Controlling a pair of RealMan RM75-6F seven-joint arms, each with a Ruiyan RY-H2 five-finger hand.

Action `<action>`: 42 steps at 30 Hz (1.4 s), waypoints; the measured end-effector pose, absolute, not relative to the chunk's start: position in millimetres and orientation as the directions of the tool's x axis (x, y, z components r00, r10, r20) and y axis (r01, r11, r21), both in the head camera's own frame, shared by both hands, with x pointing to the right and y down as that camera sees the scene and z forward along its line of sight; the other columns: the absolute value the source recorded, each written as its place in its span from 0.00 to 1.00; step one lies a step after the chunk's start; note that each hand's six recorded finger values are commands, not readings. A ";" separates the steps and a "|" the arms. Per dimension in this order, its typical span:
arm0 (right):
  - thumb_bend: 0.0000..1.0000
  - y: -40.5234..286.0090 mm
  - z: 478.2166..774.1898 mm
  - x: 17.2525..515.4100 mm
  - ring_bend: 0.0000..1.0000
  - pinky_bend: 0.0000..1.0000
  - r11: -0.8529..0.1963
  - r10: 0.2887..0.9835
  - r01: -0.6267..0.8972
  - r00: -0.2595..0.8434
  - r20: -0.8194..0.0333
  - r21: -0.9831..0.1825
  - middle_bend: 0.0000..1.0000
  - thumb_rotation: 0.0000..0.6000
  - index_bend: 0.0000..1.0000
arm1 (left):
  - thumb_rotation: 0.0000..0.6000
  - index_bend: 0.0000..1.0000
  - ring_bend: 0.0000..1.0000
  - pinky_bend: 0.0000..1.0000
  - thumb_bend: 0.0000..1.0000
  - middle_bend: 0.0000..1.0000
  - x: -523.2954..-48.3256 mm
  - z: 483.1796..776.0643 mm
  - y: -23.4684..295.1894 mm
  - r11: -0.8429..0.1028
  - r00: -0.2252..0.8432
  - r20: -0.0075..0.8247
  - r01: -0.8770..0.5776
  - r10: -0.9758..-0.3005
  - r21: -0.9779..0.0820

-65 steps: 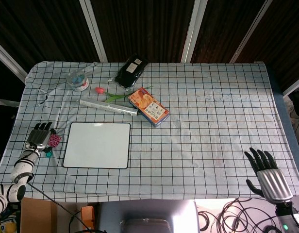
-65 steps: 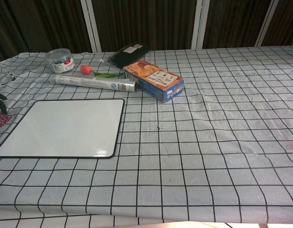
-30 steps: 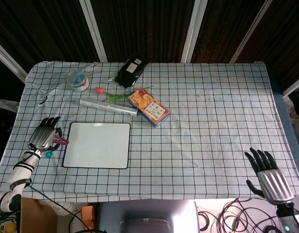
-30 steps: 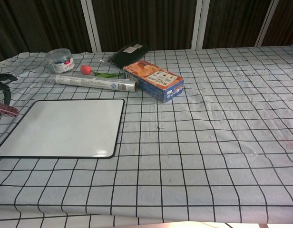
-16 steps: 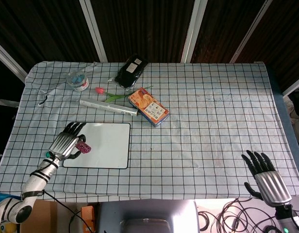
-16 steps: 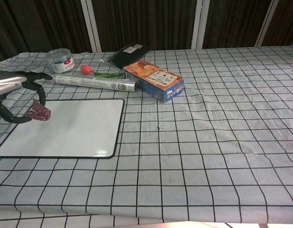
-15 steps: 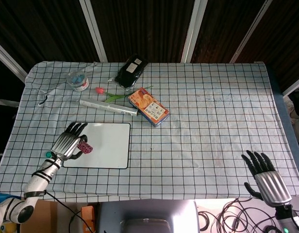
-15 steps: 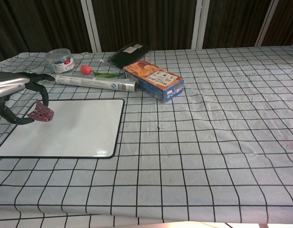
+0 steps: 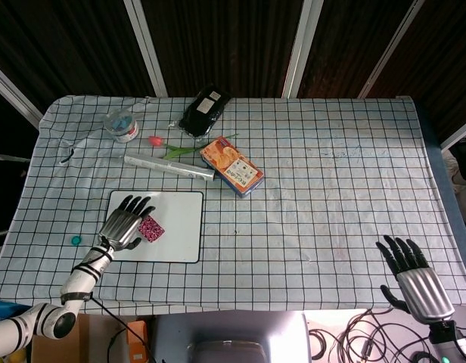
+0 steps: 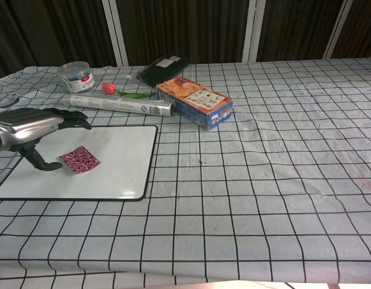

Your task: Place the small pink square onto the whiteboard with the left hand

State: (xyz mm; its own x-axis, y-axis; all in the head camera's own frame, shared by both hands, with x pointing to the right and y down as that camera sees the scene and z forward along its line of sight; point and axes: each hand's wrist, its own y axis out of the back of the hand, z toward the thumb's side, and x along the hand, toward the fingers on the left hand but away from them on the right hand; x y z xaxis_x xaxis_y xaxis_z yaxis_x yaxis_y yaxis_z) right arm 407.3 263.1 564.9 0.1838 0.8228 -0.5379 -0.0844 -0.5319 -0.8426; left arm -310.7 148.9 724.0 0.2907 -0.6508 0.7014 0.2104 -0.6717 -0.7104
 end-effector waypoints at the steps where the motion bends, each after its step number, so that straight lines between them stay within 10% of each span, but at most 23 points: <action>1: 0.25 262.8 564.4 407.1 0.00 0.05 -0.527 0.826 -0.082 0.183 -0.533 -0.846 0.00 1.00 0.00 | 1.00 0.15 0.00 0.00 0.30 0.00 -311.8 723.4 148.8 -0.670 0.288 0.700 0.212 -0.653 -0.712; 10: 0.25 264.5 567.9 406.8 0.00 0.05 -0.532 0.824 -0.086 0.180 -0.538 -0.843 0.00 1.00 0.00 | 1.00 0.44 0.00 0.02 0.32 0.00 -363.4 693.2 140.5 -0.607 0.187 0.627 0.156 -0.756 -0.779; 23: 0.25 264.4 569.7 399.9 0.00 0.05 -0.532 0.819 -0.083 0.201 -0.537 -0.843 0.00 1.00 0.00 | 1.00 0.42 0.00 0.02 0.33 0.00 -475.1 706.3 169.0 -0.730 -0.078 0.728 0.144 -0.681 -0.668; 42: 0.25 265.5 571.4 399.6 0.00 0.05 -0.539 0.814 -0.094 0.197 -0.546 -0.837 0.00 1.00 0.00 | 1.00 0.40 0.00 0.02 0.33 0.00 -488.5 730.7 185.5 -0.751 -0.084 0.748 0.141 -0.658 -0.645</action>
